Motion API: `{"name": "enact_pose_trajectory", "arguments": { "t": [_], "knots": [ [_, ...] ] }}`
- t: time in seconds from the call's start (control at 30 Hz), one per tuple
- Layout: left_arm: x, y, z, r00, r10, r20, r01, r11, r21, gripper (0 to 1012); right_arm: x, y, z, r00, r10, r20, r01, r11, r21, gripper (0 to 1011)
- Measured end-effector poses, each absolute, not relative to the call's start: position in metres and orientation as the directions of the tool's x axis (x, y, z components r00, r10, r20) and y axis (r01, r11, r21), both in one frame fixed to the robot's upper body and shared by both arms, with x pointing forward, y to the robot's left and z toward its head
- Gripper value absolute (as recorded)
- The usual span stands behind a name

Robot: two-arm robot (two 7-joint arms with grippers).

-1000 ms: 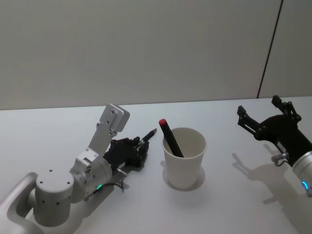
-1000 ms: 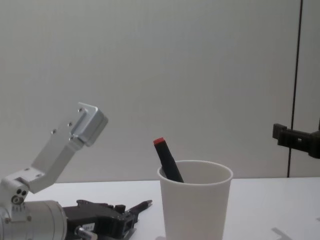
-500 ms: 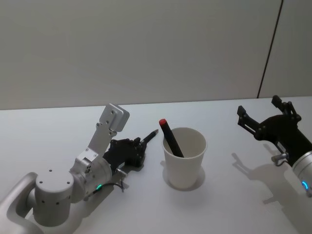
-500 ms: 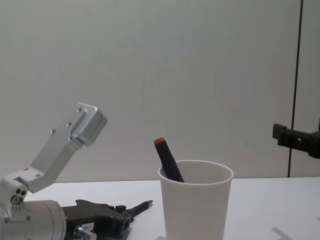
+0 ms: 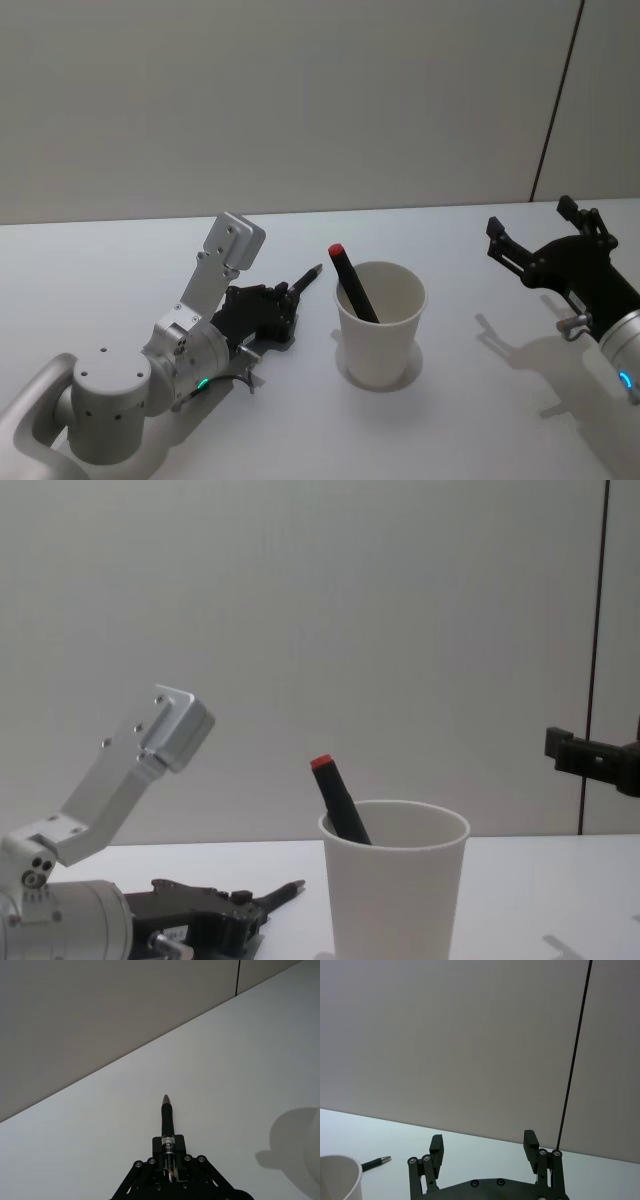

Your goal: Place the pen into the pen holder.

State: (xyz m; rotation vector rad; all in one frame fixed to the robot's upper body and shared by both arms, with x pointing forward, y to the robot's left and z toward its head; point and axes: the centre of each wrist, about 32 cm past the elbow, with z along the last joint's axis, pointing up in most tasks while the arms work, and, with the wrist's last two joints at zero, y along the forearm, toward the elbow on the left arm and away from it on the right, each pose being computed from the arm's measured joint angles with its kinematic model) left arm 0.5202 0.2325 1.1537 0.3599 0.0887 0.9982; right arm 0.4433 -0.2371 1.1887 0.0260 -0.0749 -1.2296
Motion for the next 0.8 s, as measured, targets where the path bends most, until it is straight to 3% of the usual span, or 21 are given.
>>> {"name": "enact_pose_trajectory", "arguments": {
  "t": [0.4,0.8],
  "knots": [
    [0.520,0.234,1.153,0.542,0.836,0.091,-0.809,0.489,0.326,138,0.443,-0.237,1.189,0.333,-0.942,0.043,0.940,0.335,0.060,1001],
    [0.517,0.248,1.154,0.516,0.850,0.105,-0.847,0.488,0.213,138,0.443,-0.237,1.189,0.333,-0.942,0.043,0.940,0.335,0.060,1001]
  ]
}}
